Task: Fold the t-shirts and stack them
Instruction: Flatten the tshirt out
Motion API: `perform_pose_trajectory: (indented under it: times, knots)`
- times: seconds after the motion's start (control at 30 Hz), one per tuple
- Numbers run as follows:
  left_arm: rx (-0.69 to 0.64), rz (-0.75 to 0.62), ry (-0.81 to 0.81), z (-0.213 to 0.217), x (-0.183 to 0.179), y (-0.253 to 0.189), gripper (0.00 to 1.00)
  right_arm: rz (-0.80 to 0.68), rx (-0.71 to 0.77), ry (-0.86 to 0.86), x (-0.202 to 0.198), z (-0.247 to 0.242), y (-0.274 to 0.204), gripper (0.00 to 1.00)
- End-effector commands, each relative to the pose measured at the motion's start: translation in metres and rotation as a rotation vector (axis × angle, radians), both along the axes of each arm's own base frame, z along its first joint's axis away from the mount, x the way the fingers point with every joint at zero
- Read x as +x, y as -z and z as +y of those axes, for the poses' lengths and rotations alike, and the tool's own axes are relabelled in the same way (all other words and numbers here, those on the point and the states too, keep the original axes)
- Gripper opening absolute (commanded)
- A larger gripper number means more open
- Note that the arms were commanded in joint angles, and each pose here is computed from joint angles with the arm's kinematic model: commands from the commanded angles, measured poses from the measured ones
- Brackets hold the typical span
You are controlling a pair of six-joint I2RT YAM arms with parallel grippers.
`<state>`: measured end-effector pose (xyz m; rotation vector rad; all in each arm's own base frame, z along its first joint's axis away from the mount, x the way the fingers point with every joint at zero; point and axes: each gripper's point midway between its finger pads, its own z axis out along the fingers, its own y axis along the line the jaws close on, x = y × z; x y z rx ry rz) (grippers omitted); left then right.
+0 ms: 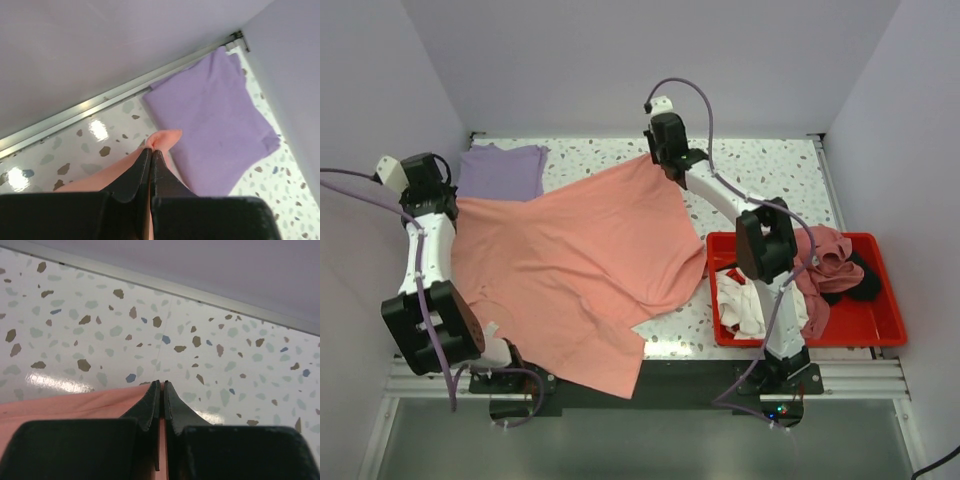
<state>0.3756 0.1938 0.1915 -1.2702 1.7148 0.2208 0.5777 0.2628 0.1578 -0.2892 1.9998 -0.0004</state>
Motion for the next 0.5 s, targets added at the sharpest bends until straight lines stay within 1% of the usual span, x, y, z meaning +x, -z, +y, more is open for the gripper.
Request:
perform_pose_trajectory:
  times: [0.0,0.07,0.1,0.2,0.23,0.3,0.33,0.43,0.47]
  knots:
    - [0.064,-0.150,0.094,-0.009,0.014,-0.050,0.00,-0.191,-0.020,0.102,0.003,-0.032,-0.084,0.00]
    - [0.084,-0.197,0.128,-0.014,0.017,-0.068,0.00,-0.206,-0.032,0.116,-0.001,-0.039,-0.095,0.00]
    - [0.084,-0.221,0.160,-0.020,0.021,-0.076,0.00,-0.232,-0.029,0.124,-0.005,-0.045,-0.113,0.00]
    - [0.111,-0.302,0.218,-0.027,0.030,-0.108,0.00,-0.253,-0.047,0.134,-0.014,-0.056,-0.130,0.00]
    - [0.126,-0.336,0.236,-0.029,0.034,-0.124,0.00,-0.280,-0.038,0.140,-0.020,-0.061,-0.148,0.00]
    - [0.140,-0.388,0.285,-0.036,0.039,-0.149,0.00,-0.288,-0.044,0.144,-0.028,-0.066,-0.158,0.00]
    - [0.147,-0.405,0.296,-0.038,0.039,-0.158,0.00,-0.312,-0.031,0.151,-0.036,-0.072,-0.177,0.00]
    - [0.191,-0.492,0.313,-0.045,0.029,-0.202,0.00,-0.339,-0.021,0.157,-0.053,-0.082,-0.204,0.00]
    - [0.214,-0.528,0.318,-0.049,0.020,-0.221,0.00,-0.372,-0.001,0.158,-0.064,-0.088,-0.227,0.00]
